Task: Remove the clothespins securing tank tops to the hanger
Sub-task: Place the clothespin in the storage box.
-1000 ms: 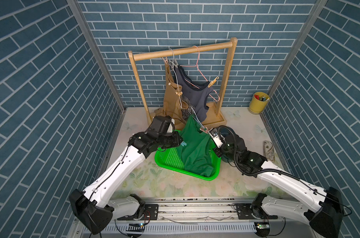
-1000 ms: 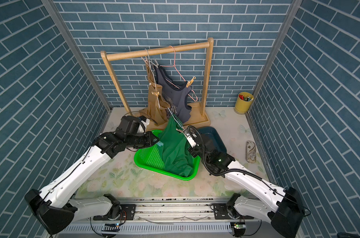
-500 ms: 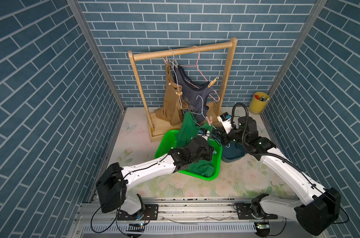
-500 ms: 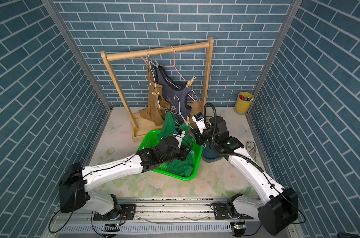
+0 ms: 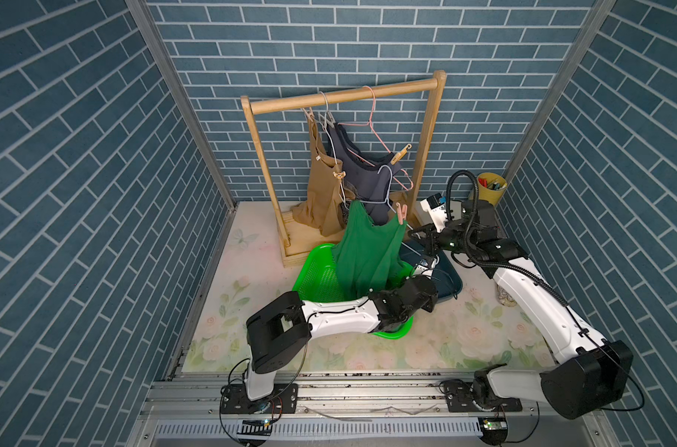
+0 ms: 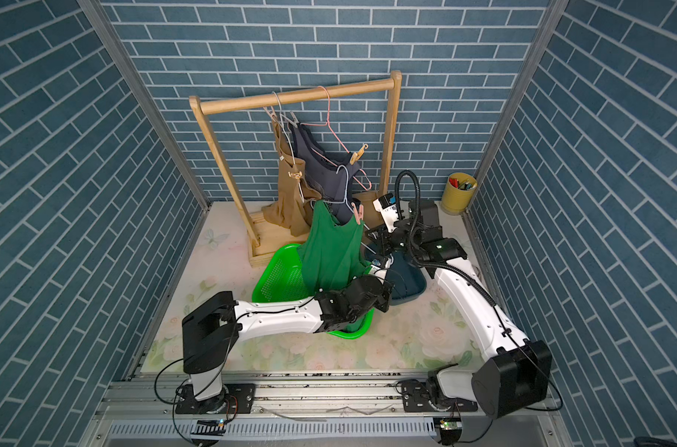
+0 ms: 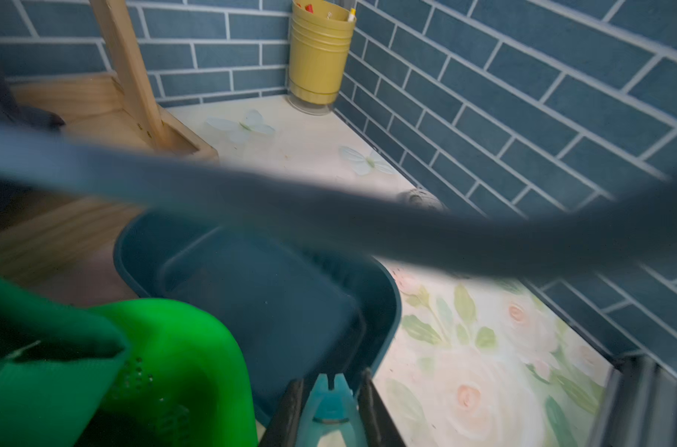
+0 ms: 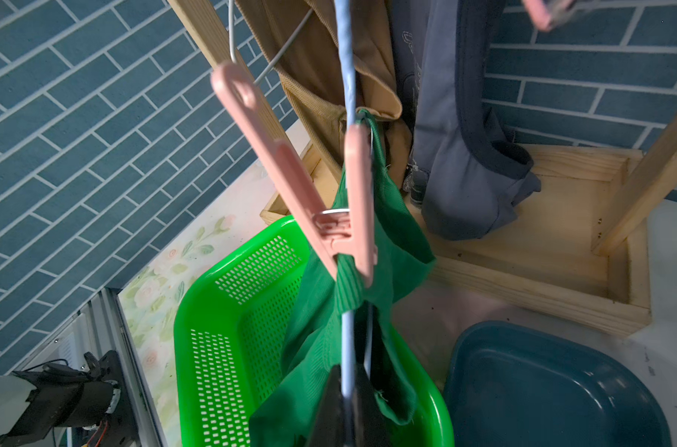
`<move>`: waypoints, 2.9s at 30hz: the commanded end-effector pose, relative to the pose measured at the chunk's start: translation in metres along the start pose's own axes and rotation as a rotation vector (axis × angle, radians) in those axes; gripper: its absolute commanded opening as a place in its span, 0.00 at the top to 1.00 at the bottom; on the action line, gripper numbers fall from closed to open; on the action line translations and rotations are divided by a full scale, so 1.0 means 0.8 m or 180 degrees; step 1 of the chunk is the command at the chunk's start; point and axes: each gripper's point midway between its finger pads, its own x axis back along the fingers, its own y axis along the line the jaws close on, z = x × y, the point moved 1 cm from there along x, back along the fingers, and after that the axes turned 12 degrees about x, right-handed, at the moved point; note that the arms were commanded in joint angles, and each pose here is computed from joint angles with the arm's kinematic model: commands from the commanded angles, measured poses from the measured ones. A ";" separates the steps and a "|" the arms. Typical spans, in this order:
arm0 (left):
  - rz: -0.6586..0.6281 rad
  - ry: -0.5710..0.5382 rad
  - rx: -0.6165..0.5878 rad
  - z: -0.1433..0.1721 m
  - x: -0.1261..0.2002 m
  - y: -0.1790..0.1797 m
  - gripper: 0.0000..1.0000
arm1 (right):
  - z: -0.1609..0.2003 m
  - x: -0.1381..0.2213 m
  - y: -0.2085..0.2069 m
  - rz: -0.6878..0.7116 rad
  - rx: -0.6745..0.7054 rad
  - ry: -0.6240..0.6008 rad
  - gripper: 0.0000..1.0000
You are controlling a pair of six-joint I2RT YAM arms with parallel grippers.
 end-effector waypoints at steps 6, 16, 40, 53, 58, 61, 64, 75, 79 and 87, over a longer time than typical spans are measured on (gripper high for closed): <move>-0.0235 -0.0130 -0.0555 0.015 -0.051 -0.019 0.74 | -0.027 0.007 0.000 -0.0191 -0.0085 -0.0210 1.00; -0.0441 -0.0131 -0.0818 0.064 -0.066 -0.013 0.74 | -0.032 0.001 0.004 -0.0414 -0.0151 -0.0166 1.00; -0.0610 -0.0226 -0.1271 0.050 -0.038 -0.020 0.78 | -0.039 0.009 -0.004 -0.0351 -0.0120 -0.0085 1.00; -0.0919 0.0000 -0.1540 0.034 -0.117 0.014 0.78 | -0.034 0.012 0.002 -0.0406 -0.0142 -0.0050 1.00; -0.0889 0.0031 -0.1435 0.029 -0.130 0.018 0.78 | -0.037 0.013 0.002 -0.0396 -0.0125 -0.0067 1.00; -0.0923 0.0159 -0.1423 0.039 -0.149 0.027 0.78 | -0.040 0.012 0.001 -0.0400 -0.0131 -0.0077 1.00; -0.0883 0.0289 -0.1296 0.051 -0.167 0.038 0.78 | -0.042 0.010 -0.001 -0.0405 -0.0147 -0.0072 1.00; -0.0932 0.0618 -0.1236 0.079 -0.182 0.059 0.75 | -0.046 0.003 -0.005 -0.0430 -0.0188 -0.0096 1.00; -0.0975 0.0716 -0.1237 0.085 -0.181 0.065 0.69 | -0.045 0.001 -0.007 -0.0426 -0.0204 -0.0092 1.00; -0.0814 0.0660 -0.1197 0.050 -0.148 0.040 0.33 | -0.046 0.004 -0.003 -0.0436 -0.0186 -0.0109 1.00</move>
